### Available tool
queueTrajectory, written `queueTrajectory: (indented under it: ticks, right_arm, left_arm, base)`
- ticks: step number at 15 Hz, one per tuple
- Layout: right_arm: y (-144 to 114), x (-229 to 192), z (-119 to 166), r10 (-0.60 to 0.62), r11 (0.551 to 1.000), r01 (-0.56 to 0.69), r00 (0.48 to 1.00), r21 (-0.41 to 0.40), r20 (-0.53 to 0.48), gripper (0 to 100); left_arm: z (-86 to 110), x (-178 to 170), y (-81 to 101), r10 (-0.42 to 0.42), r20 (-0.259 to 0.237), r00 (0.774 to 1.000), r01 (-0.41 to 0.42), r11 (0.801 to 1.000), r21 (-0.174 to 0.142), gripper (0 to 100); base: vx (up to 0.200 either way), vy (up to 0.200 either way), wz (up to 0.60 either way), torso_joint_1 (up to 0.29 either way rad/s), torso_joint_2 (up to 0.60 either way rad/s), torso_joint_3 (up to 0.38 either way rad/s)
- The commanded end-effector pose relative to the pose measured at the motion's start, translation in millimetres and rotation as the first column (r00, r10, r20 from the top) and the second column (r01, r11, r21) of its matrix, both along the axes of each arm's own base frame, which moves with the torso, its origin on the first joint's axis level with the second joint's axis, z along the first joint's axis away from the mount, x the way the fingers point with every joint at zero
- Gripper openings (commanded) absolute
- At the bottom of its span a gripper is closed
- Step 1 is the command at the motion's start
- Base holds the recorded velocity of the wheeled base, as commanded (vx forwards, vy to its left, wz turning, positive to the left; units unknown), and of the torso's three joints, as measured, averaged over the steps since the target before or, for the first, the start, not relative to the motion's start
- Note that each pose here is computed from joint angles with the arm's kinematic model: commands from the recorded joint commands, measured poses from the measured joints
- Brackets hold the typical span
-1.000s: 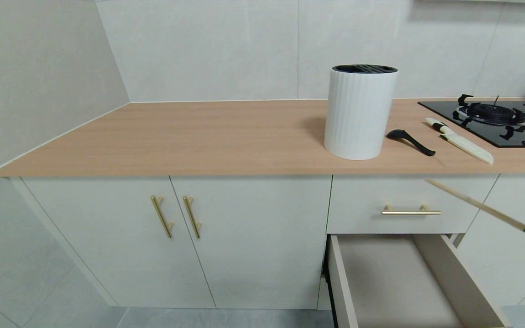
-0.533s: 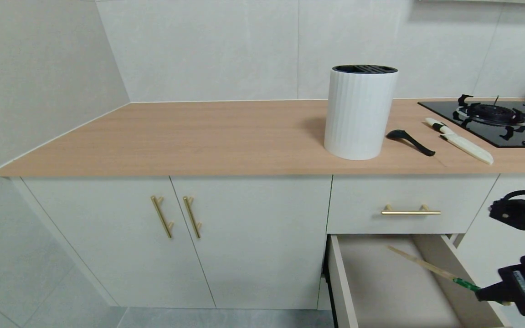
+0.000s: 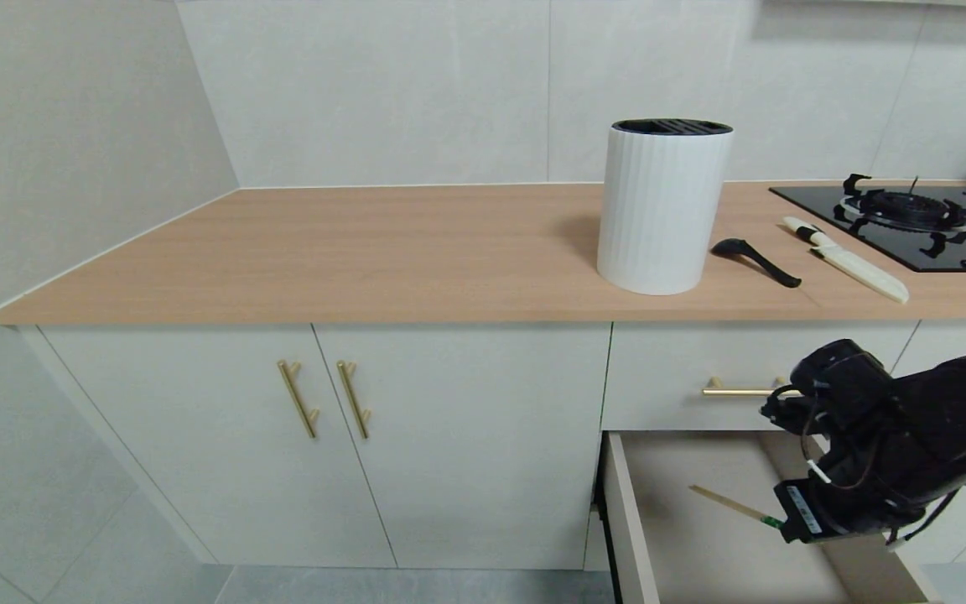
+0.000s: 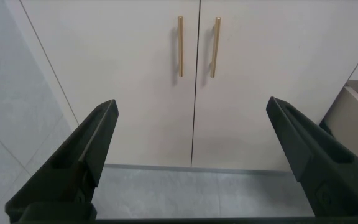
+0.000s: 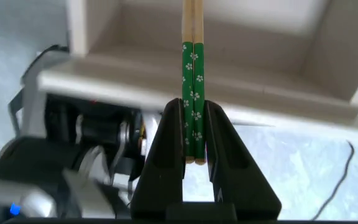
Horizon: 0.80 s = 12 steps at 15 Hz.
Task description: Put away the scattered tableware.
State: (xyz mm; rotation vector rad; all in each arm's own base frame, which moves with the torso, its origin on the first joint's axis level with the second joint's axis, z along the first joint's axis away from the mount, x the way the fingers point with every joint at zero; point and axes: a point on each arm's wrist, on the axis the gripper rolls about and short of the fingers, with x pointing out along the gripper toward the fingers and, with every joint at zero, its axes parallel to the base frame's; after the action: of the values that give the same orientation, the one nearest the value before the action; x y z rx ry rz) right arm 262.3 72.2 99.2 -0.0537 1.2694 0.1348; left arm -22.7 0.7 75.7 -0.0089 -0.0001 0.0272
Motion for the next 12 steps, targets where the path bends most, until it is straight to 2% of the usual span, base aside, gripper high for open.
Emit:
queueTrajectory:
  ticks: [1,2,6,9,12]
  right_arm:
    - [6,23,-26,-0.011,1.000,0.010,0.999,-0.017,-0.051,0]
    - [11,38,-31,-0.038,0.999,0.038,0.999,0.002,-0.016,0]
    - [22,61,-37,-0.062,0.998,0.062,0.998,0.011,0.005,0]
    - [31,72,-48,-0.095,0.995,0.096,0.995,-0.039,0.021,0]
    - [33,78,-53,-0.094,0.995,0.096,0.995,-0.036,0.035,0]
  left_arm:
    - [0.4,0,0.0,0.000,0.002,1.000,0.000,1.000,0.000,100]
    - [0.0,0,0.0,0.000,0.000,1.000,0.000,1.000,0.000,100]
    - [0.4,0,0.0,0.000,0.002,1.000,0.000,1.000,0.000,100]
    - [0.0,0,0.0,0.000,0.000,1.000,0.000,1.000,0.000,100]
    - [0.0,0,0.0,0.000,0.000,1.000,0.000,1.000,-0.002,100]
  base:
    - [0.000,0.000,0.00,0.000,0.00,0.000]
    - [0.000,0.000,0.00,0.000,0.00,0.000]
    - [0.000,0.000,0.00,0.000,0.00,0.000]
    - [0.000,0.000,0.00,0.000,0.00,0.000]
    - [0.000,0.000,0.00,-0.079,0.32,0.229]
